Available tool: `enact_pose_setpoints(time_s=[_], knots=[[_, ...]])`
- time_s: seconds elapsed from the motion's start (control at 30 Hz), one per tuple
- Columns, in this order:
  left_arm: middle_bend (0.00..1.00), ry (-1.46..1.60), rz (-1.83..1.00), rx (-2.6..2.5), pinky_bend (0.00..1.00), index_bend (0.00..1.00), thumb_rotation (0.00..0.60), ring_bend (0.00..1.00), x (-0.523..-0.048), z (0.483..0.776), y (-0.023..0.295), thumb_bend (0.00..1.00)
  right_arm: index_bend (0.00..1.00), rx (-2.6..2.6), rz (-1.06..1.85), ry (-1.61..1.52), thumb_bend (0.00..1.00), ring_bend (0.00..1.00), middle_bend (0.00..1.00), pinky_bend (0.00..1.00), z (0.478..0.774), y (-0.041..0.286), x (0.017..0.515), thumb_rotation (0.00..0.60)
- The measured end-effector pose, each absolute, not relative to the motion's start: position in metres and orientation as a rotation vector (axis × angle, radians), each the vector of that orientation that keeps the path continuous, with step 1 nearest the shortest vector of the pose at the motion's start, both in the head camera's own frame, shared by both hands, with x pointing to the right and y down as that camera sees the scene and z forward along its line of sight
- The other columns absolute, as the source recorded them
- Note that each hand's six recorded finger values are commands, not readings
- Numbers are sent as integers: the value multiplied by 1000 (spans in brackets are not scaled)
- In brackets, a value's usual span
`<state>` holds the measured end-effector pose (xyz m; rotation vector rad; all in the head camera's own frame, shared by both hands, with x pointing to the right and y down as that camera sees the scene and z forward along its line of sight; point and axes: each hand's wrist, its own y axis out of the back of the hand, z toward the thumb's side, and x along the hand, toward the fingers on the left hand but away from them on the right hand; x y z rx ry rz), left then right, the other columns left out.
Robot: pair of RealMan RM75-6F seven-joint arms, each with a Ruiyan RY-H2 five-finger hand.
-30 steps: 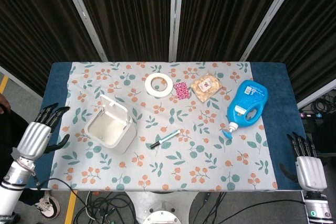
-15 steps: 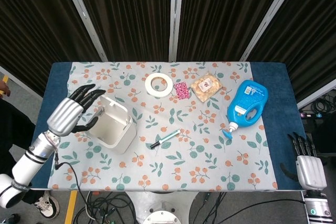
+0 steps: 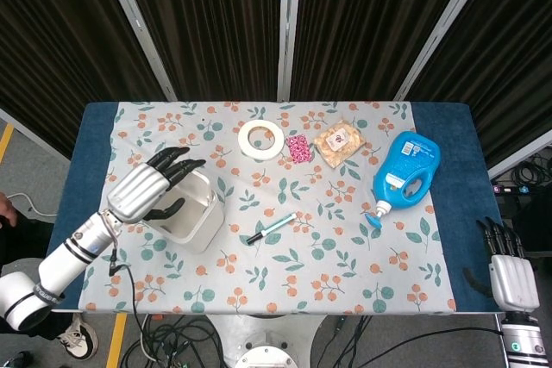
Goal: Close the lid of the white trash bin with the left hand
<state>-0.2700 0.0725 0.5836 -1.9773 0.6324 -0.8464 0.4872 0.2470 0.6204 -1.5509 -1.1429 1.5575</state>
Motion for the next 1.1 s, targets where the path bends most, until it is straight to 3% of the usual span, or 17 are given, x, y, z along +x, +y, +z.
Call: enact_pose_setpoints(time_s=[0.33, 0.57, 1.1], knots=[[238, 609, -922, -1972, 115, 85, 452, 36, -294, 579, 101, 448, 0, -1561, 1574, -1144, 177, 0, 0, 0, 626, 248, 489, 600], [238, 587, -976, -1994, 115, 84, 435, 36, -310, 584, 128, 447, 0, -1572, 1585, -1114, 178, 0, 0, 0, 631, 249, 485, 600], [244, 635, -1000, -2013, 115, 85, 431, 36, -325, 602, 156, 445, 0, -1588, 1589, -1108, 178, 0, 0, 0, 635, 249, 482, 600]])
